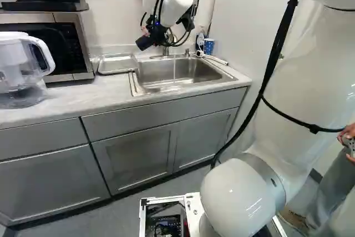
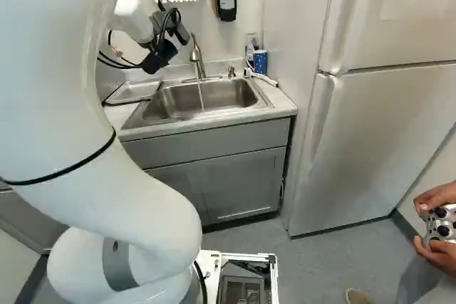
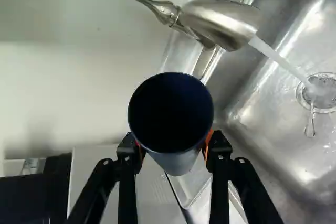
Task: Rinse the cup and place it in the tray
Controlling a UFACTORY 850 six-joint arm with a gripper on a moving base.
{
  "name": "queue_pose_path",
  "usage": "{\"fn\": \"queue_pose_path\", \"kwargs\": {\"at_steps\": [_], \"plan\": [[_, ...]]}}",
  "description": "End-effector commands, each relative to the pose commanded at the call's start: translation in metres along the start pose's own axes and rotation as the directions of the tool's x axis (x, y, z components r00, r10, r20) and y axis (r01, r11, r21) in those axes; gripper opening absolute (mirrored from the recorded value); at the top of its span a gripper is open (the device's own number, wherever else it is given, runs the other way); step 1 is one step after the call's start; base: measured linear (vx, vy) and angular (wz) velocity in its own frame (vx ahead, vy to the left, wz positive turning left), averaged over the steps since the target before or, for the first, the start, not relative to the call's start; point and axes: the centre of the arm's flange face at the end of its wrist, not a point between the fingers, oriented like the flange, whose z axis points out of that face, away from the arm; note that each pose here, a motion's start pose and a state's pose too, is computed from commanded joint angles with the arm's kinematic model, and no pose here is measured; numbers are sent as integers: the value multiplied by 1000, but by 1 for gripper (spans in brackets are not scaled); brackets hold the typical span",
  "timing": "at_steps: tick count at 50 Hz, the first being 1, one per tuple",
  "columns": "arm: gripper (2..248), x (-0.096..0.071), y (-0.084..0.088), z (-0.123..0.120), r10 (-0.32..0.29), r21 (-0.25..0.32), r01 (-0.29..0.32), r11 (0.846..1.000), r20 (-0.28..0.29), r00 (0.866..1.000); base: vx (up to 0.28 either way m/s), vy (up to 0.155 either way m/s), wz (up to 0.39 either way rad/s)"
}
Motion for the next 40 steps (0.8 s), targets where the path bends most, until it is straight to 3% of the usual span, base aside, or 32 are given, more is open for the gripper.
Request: {"fn": "queue_pose_path", "kwargs": {"at_steps": [10,20,30,40], "plan": [[123,0,0,0,-105,0,105,994,0,994,0,0,0],[123,0,0,0,-209,0,209,978,0,978,0,0,0],[123,0,0,0,-311,0,311,950,0,950,0,0,0],[123,0,0,0,-409,0,409,913,0,913,0,0,0]]}}
